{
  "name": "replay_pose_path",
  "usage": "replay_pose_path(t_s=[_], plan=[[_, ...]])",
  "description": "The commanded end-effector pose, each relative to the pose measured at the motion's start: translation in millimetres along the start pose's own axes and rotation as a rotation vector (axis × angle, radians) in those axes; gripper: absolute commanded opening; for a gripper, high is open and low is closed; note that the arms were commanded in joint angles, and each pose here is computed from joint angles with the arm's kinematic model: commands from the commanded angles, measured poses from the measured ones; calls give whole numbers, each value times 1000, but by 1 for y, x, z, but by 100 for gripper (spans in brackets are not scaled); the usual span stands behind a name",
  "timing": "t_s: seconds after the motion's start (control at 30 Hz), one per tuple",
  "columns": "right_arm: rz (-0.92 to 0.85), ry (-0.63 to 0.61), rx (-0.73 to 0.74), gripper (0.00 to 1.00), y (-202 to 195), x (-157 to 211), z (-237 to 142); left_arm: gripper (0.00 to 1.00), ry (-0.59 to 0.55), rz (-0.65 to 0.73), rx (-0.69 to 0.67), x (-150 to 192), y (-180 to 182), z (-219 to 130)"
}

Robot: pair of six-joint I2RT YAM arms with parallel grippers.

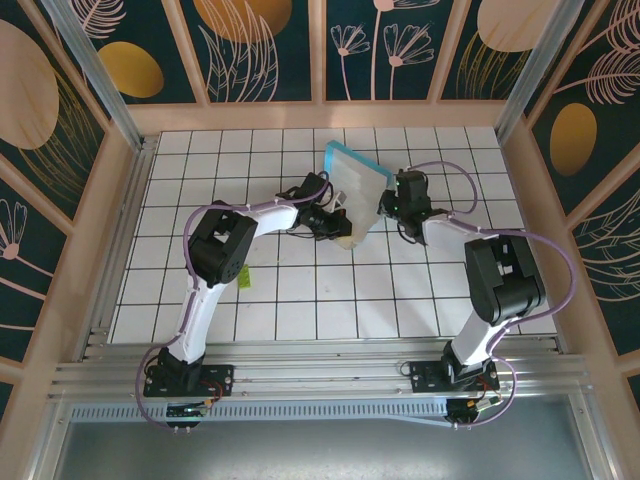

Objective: Fold the paper box

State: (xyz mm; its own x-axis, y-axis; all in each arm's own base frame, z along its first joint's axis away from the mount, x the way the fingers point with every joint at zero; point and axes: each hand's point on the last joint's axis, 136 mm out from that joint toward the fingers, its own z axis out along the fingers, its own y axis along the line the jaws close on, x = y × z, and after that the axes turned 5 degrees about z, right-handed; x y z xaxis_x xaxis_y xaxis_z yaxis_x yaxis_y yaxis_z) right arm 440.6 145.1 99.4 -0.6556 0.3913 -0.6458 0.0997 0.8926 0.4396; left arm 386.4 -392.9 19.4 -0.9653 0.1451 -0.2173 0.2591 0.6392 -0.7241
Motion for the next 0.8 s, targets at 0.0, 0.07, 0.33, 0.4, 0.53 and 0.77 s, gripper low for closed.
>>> replay_pose_path(t_s=[0.0,0.07,0.33,0.4,0.53,0.77], plan=[[100,41,8,14,6,8,4,0,21,3,-36,8,22,14],[129,51,16,14,7,8,5,0,22,7,-37,8,22,14],[82,70,63,13,5,6,6,0,23,7,-38,8,22,15],[30,42,130,13,-6,0,3,0,27,12,-41,9,23,16],[-36,31,168,10,-11,-4,5,0,22,28,-2,5,11,11],[-106,0,169,6,1,2,7,0,-101,14,98,-15,-31,-14]])
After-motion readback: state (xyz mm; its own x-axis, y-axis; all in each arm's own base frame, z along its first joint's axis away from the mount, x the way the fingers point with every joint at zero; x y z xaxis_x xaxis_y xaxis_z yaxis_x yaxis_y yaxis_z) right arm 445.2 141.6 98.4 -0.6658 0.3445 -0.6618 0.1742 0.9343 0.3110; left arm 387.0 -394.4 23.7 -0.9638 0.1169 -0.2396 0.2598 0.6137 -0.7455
